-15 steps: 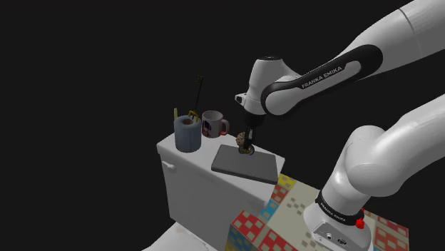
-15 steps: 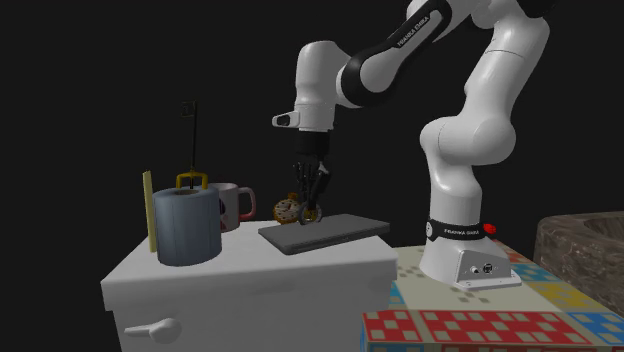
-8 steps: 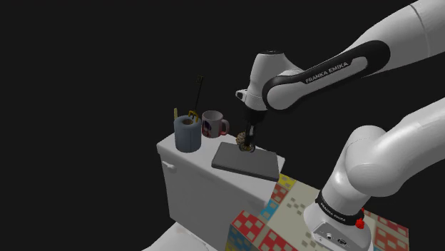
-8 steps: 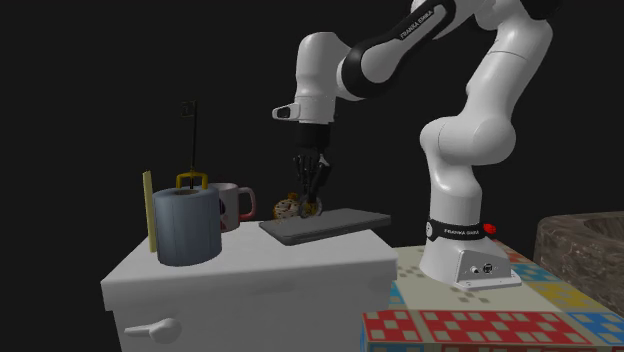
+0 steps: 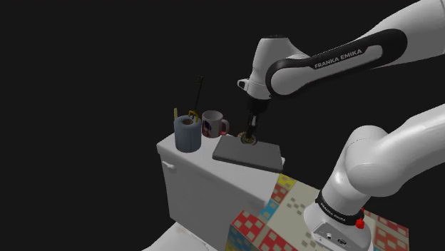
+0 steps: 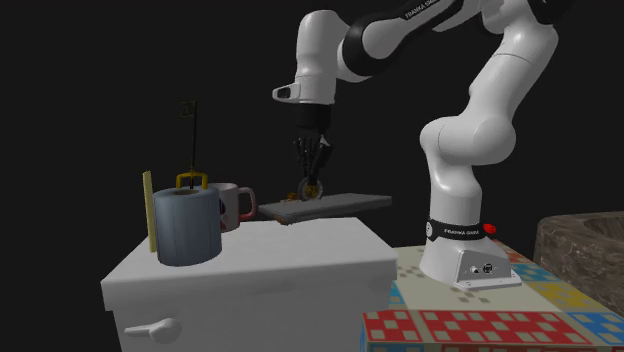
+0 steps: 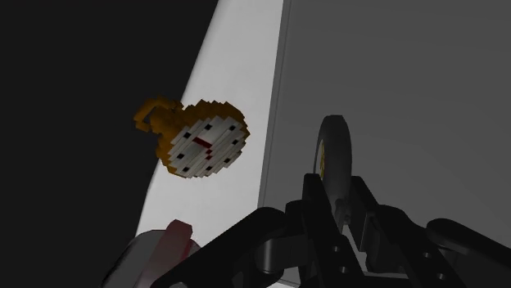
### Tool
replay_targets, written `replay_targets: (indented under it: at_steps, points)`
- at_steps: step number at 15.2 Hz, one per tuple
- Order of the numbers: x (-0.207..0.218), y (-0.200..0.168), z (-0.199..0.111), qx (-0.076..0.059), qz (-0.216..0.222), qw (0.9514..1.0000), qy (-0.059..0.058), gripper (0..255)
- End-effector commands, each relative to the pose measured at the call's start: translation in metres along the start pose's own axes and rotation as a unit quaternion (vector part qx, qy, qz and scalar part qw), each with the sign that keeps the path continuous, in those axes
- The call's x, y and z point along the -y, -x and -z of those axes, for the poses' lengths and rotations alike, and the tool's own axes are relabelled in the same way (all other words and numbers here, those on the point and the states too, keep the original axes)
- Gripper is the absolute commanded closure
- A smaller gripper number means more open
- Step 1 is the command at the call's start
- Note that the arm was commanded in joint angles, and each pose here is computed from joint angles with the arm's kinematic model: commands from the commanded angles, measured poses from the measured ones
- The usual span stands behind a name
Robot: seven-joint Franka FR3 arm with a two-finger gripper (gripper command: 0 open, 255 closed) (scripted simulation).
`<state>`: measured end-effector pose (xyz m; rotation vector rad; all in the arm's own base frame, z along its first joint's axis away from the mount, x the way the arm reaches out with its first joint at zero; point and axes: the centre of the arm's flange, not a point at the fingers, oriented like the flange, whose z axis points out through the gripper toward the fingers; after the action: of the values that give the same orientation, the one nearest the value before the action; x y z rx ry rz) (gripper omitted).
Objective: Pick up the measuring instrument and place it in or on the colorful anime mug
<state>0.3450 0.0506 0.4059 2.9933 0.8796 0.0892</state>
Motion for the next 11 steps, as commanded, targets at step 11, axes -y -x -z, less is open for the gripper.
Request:
replay_targets:
  at_steps: [11]
  points:
    - [-0.003,-0.005,0.065,0.0,0.0,1.0,0.0,255]
